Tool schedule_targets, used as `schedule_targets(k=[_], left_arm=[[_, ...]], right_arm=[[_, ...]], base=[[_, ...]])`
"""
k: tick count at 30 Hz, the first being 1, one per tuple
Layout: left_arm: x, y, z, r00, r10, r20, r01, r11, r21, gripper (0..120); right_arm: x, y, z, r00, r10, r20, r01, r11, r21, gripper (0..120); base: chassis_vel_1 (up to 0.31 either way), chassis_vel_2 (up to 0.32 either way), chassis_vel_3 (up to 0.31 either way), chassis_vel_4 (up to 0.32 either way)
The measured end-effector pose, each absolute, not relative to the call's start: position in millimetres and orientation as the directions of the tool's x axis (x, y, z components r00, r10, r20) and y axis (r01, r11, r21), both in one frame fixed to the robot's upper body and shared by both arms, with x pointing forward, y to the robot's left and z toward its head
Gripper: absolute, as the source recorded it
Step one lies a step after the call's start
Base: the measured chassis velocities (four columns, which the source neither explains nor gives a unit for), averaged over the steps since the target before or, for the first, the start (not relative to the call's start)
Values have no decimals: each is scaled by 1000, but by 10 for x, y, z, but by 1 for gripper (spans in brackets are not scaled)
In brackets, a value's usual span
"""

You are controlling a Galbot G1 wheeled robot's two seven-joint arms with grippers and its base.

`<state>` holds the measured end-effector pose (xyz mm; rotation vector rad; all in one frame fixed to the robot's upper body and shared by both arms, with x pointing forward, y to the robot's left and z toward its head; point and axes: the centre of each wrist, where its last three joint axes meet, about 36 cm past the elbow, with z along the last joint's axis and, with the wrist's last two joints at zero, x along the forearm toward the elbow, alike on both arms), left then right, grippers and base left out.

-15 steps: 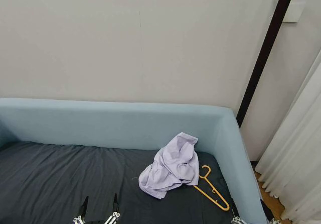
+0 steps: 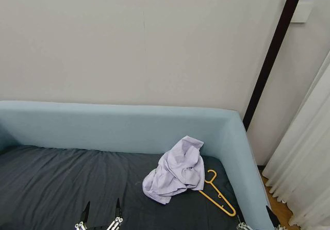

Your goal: Pick up the clothes from the sofa and hang them on the clothes hanger.

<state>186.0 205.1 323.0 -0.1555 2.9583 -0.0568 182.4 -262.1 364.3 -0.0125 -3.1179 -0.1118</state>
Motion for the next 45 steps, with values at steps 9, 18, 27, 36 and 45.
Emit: schedule_targets(k=[9, 18, 27, 36, 45], left_arm=[[1814, 2050, 3108, -982, -108, -154, -104, 994, -39, 100], [1776, 2064, 2980, -988, -88, -129, -85, 996, -26, 100], [1696, 2023, 2964, -988, -103, -119, -100, 995, -26, 100], [1622, 1953, 2956, -985, -130, -112, -128, 991, -25, 100], [1514, 1952, 2925, -978, -184, -102, -182, 983, -27, 100]], right_arm=[[2054, -2669, 3889, -971, -38, 236, -7, 992, 129, 100], [2438, -2795, 4053, -929, -130, 346, -96, 989, 114, 100], [3340, -2883, 4196, -873, -271, 407, -252, 963, 99, 100], [4438, -2346, 4318, -773, -373, 513, -276, 926, 257, 100], [5119, -1486, 3993, -692, -444, 570, -382, 894, 233, 100]], base=[[0, 0, 0, 0], [0, 0, 0, 0], [0, 0, 0, 0], [0, 0, 0, 0], [0, 0, 0, 0]])
